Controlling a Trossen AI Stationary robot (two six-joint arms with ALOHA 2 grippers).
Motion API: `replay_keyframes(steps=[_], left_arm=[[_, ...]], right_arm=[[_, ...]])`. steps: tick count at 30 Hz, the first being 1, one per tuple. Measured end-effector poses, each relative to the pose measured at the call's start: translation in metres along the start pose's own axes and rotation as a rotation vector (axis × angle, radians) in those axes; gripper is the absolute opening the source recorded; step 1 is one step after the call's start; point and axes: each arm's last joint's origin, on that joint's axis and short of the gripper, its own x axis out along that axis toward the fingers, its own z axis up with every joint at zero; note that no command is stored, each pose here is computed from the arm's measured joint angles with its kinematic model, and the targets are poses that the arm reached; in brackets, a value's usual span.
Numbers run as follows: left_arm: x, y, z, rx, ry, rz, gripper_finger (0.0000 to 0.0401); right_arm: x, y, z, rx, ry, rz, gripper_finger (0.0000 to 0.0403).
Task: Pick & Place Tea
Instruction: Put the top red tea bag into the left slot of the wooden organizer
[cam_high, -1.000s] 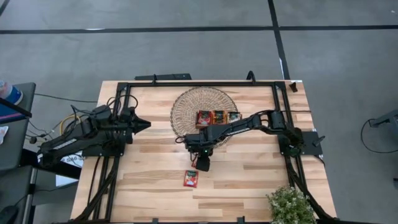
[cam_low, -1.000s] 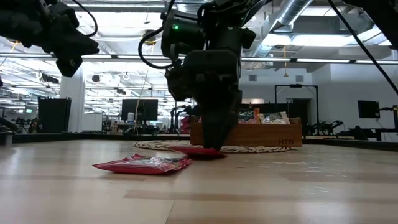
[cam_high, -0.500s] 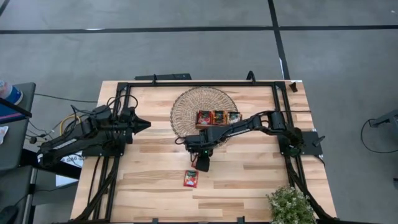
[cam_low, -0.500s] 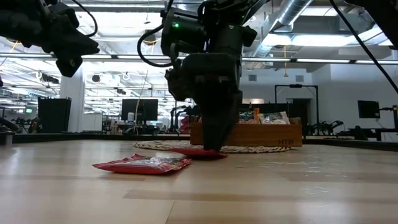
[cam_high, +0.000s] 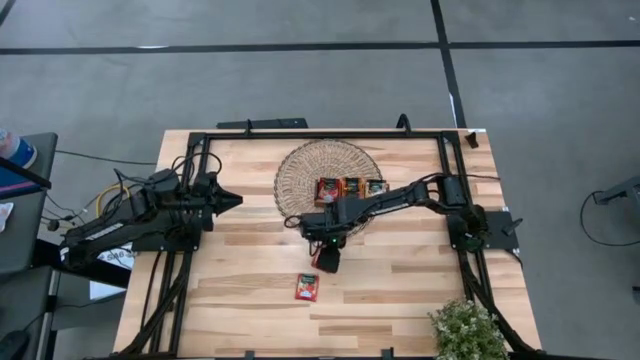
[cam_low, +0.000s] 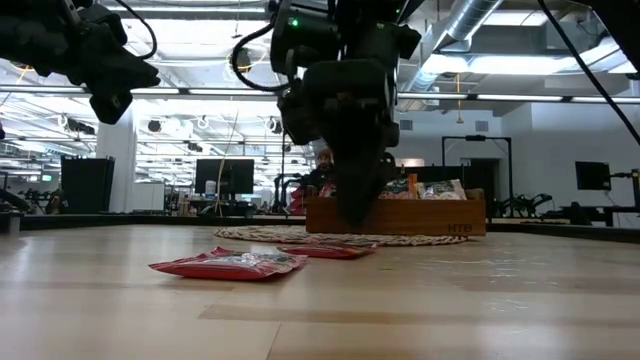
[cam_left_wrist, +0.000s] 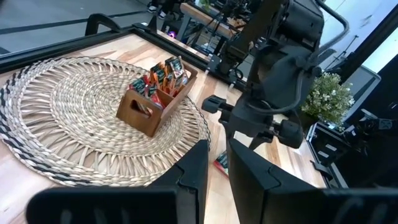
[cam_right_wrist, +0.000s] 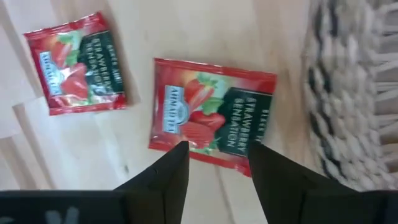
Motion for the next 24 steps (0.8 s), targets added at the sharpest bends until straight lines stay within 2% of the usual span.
replay_keyframes(steps=[9,17,19,24], left_arm=[[0.0,0.0,0.0,0.0,0.0,0.0,0.005],[0.0,0.0,0.0,0.0,0.0,0.0,0.005],[0.0,0.0,0.0,0.0,0.001,0.0,0.005],[0.0,0.0,0.0,0.0,0.0,0.0,0.005]], right_arm=[[0.016,-0.007,-0.003,0.001,-0.009,-0.071,0.0166],[0.024,-0.007,-0.002,0.008,-0.009,-0.071,0.0171],[0.036,-0.007,-0.003,0.004,0.02,-0.081,0.0171],[0.04,-0.004,-0.006,0.01,0.046,-0.092,0.0164]])
